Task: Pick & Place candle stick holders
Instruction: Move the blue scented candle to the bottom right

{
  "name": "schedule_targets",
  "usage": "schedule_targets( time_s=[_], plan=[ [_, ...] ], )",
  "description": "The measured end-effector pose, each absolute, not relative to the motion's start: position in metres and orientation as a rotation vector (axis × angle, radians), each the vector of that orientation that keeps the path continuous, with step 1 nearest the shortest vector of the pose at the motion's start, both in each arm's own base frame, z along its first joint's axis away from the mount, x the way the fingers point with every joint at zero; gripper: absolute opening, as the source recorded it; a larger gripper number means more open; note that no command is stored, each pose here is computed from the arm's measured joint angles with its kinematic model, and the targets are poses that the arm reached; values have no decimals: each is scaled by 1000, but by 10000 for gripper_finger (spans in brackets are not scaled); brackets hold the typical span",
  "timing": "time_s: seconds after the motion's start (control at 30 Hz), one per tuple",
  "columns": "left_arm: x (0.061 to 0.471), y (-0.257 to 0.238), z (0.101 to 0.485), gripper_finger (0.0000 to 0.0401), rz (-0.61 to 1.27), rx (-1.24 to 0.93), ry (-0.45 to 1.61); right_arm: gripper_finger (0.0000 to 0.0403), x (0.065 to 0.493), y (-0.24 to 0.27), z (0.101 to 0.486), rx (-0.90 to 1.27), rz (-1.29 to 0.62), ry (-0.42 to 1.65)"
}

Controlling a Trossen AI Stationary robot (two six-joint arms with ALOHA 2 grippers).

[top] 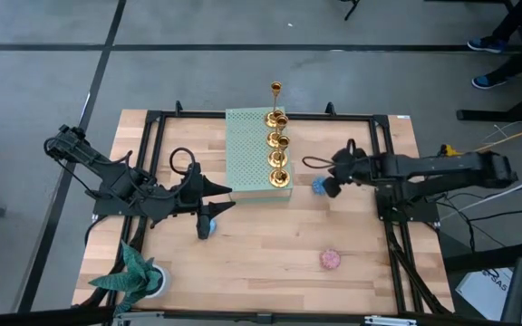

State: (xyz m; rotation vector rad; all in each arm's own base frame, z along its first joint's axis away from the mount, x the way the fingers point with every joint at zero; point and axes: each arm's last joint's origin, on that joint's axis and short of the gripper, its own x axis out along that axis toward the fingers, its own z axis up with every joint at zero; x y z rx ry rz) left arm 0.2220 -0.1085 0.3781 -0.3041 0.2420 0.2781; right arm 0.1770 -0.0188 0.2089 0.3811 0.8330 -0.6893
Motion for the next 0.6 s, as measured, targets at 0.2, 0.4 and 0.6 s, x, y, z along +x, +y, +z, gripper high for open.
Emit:
schedule_targets(
  time_s=[0.2,0.4,0.6],
  plan=[
    [222,-109,378,178,277,-303,244,6,182,-32,186,436,-609,794],
    [222,-109,378,178,276,-304,244,8,170,-38,151,484,-605,703],
    [222,-109,378,178,279,-326,241,3,162,-42,135,504,-618,620]
  ],
)
